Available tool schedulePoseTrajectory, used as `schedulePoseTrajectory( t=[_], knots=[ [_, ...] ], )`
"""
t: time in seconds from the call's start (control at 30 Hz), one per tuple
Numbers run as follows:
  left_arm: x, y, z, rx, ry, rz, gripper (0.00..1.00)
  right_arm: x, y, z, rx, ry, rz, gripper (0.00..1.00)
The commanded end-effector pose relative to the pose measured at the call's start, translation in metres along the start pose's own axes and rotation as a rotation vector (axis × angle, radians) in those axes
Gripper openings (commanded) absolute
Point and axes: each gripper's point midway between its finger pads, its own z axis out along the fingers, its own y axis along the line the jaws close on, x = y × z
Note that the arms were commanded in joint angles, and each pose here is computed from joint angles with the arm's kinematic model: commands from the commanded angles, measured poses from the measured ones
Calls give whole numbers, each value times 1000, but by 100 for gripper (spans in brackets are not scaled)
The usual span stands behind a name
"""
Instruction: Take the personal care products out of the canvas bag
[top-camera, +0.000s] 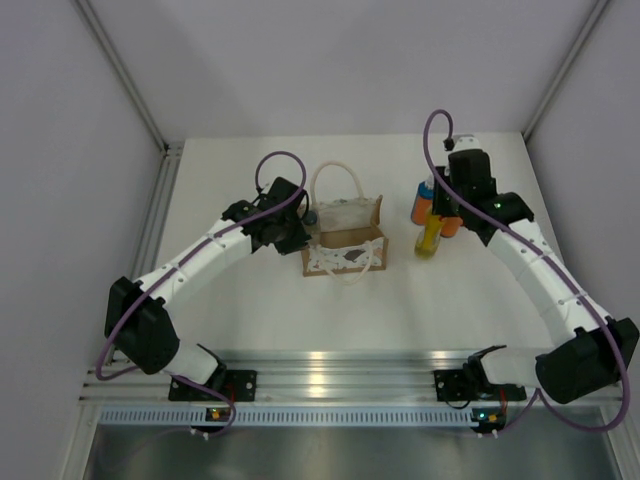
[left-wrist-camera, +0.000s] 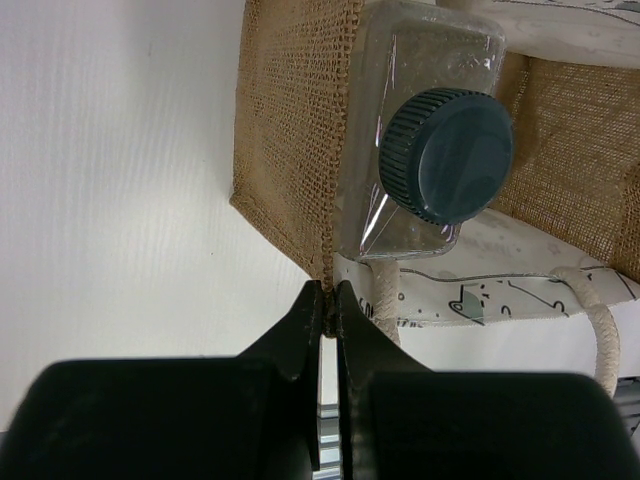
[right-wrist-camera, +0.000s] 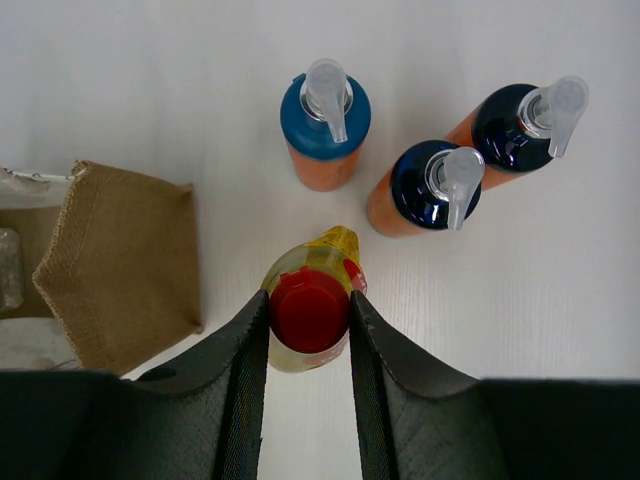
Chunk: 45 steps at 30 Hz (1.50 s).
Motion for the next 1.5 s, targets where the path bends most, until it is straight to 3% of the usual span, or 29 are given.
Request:
schedulePoseTrajectory(
  t=[0.0, 0.37, 0.43, 0.47, 0.57, 0.63, 0.7, 0.77, 0.9, 0.97, 1.13, 1.3, 1.47],
  knots=[
    [-3, -8, -17, 45, 1, 9, 0, -57, -1, 1, -16, -233, 63, 0],
    [-3, -10, -18, 53, 4, 21, 0, -29, -9, 31, -35, -196, 61, 1],
    [-5, -12, -19, 59, 1, 22, 0, -25, -7, 34, -46, -184, 59, 9],
    [-5, -13, -19, 60, 0, 24, 0, -23, -7, 34, -46, -178, 58, 22],
    [-8, -15, -22, 69, -8, 29, 0, -21, -6, 32, -57, -179, 57, 47],
    [-11, -18, -24, 77, -15, 36, 0, -25, -8, 28, -54, -192, 56, 55],
    [-14, -19, -27, 78, -30, 40, 16, -29, -7, 25, -59, -203, 57, 61],
    [-19, -19, -31, 74, -52, 46, 34, -35, -8, 19, -60, -214, 54, 64],
    [-30, -21, -40, 67, -87, 59, 52, -45, -7, 7, -71, -227, 52, 65],
    [-33, -20, -44, 57, -100, 69, 55, -53, -5, -1, -85, -245, 54, 65],
    [-54, -24, -65, 53, -178, 94, 56, -61, -3, -17, -111, -259, 71, 65],
    [-73, -36, -82, 61, -243, 141, 47, -59, 5, -30, -169, -252, 108, 65],
    [-75, -49, -66, 2, -213, 228, 45, -44, 19, -40, -242, -225, 132, 64]
  ],
)
